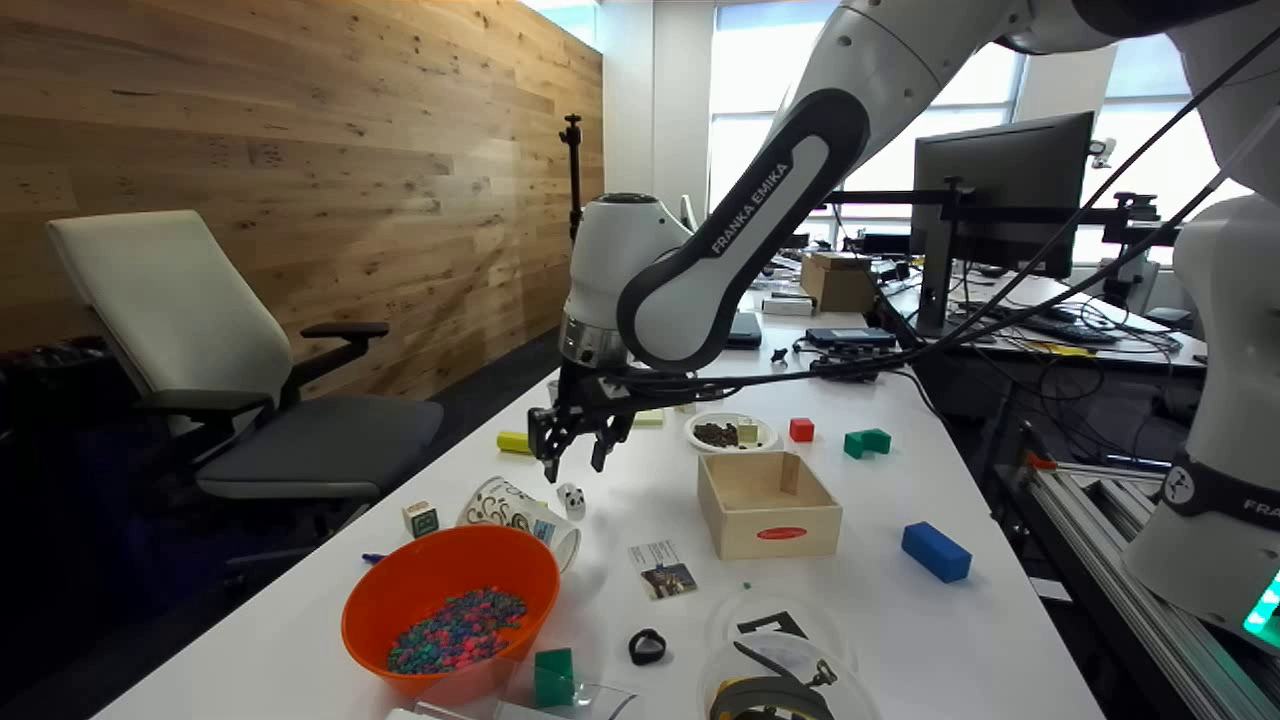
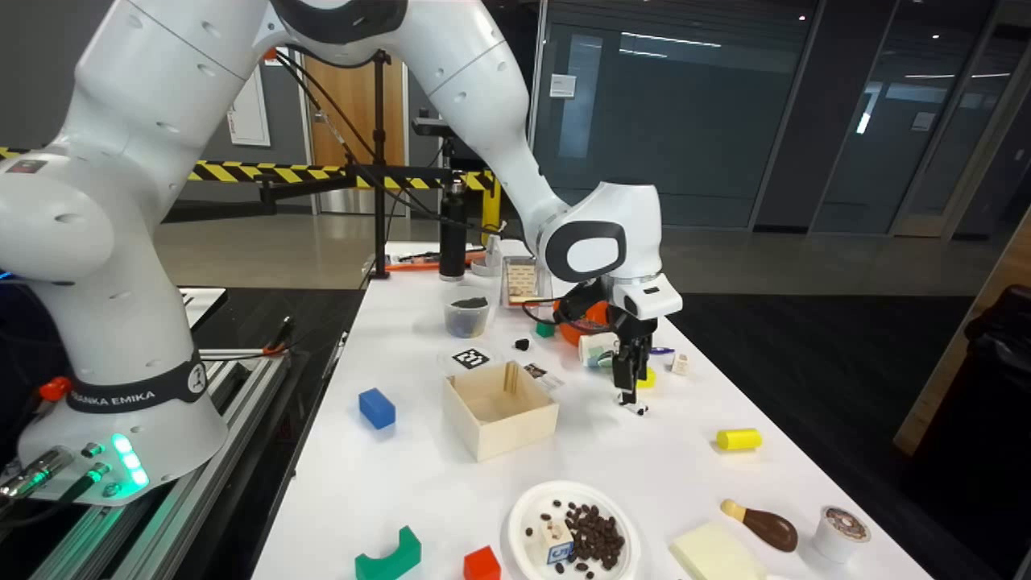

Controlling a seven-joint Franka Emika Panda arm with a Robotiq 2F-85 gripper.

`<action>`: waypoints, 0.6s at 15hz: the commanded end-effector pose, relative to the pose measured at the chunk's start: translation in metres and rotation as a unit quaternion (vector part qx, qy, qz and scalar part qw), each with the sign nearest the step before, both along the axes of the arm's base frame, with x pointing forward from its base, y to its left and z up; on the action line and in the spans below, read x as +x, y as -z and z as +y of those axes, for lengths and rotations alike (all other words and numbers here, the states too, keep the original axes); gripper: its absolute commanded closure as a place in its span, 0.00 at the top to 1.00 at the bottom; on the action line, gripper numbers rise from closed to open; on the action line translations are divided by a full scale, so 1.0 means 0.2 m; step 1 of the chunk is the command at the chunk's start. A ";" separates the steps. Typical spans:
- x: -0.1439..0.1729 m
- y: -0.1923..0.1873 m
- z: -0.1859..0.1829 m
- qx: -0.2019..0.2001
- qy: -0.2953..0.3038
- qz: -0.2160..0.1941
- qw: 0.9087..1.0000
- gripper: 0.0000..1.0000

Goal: Put the brown object and panda in the white container on the left then close the container.

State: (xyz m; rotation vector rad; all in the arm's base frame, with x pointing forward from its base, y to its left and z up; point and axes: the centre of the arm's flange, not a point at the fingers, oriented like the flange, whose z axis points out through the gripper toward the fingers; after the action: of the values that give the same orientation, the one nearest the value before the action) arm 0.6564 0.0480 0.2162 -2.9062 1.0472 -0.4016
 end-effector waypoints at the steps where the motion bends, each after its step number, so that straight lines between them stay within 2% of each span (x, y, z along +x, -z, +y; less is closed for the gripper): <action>1: 0.07 0.03 -0.01 -0.002 0.012 0.010 1.000 0.72; 3: 0.08 0.05 -0.01 -0.003 0.013 0.016 1.000 0.69; 4: 0.08 0.06 -0.01 -0.003 0.014 0.017 1.000 0.61; 6: 0.08 0.07 -0.02 -0.003 0.015 0.020 1.000 0.61; 7: 0.08 0.08 -0.01 -0.003 0.014 0.021 1.000 0.48; 8: 0.09 0.08 -0.01 -0.003 0.014 0.022 1.000 0.50; 9: 0.09 0.09 -0.01 -0.002 0.014 0.024 1.000 0.36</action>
State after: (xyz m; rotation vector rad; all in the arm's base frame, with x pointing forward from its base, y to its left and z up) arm 0.6630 0.0442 0.2008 -2.9277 1.0629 -0.3596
